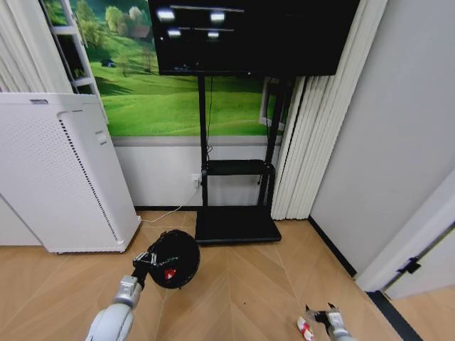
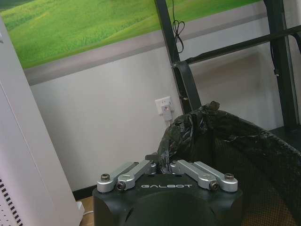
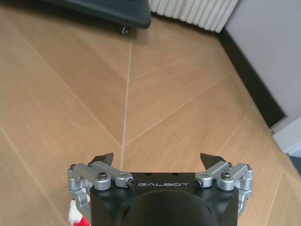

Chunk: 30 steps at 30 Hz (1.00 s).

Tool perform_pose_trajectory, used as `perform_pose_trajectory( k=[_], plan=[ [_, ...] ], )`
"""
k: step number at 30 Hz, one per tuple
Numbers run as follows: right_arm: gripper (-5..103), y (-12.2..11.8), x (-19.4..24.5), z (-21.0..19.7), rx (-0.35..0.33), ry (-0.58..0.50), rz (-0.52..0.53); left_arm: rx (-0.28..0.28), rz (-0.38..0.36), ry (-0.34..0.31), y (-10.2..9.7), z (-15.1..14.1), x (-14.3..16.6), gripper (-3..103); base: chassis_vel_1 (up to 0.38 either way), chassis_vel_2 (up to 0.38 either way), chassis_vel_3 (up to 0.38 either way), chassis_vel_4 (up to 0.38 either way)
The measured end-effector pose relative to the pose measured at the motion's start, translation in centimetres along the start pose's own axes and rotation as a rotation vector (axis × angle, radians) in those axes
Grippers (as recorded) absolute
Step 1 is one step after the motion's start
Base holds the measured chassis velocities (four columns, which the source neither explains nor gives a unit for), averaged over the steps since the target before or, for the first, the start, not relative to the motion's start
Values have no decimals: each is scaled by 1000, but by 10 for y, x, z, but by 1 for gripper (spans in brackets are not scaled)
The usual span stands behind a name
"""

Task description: Pick up the trash bin and place the garbage on the floor into it.

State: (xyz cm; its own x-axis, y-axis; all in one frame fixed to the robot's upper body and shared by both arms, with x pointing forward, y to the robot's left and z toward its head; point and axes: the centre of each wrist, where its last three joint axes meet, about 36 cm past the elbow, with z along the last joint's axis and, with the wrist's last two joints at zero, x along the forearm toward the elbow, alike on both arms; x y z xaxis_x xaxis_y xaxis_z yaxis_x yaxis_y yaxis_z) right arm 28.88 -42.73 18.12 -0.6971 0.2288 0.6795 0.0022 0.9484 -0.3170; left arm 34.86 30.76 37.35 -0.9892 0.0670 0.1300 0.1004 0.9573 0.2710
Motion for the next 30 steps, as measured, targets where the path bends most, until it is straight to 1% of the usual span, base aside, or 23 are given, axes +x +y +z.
perform_pose_trajectory(
  k=[9, 13, 19, 23, 29, 30],
  plan=[
    [100, 10, 1, 33, 31, 74, -28, 1, 18, -5, -6, -3, -9, 7, 0, 0, 0, 0],
    [100, 15, 4, 43, 48, 88, -41, 2, 18, -3, -7, -2, -9, 7, 0, 0, 0, 0],
    [100, 20, 4, 51, 54, 102, -53, 0, 19, 0, -8, -1, -9, 7, 0, 0, 0, 0],
    [100, 24, 0, 56, 53, 116, -51, 0, 31, 2, -13, 0, -12, 7, 0, 0, 0, 0],
    [101, 25, -11, 59, 76, 123, -60, 2, 39, 9, -16, 3, -13, 7, 0, 0, 0, 0],
    [99, 25, -13, 60, 80, 124, -63, 1, 41, 12, -17, 4, -15, 7, 0, 0, 0, 0]
  ],
)
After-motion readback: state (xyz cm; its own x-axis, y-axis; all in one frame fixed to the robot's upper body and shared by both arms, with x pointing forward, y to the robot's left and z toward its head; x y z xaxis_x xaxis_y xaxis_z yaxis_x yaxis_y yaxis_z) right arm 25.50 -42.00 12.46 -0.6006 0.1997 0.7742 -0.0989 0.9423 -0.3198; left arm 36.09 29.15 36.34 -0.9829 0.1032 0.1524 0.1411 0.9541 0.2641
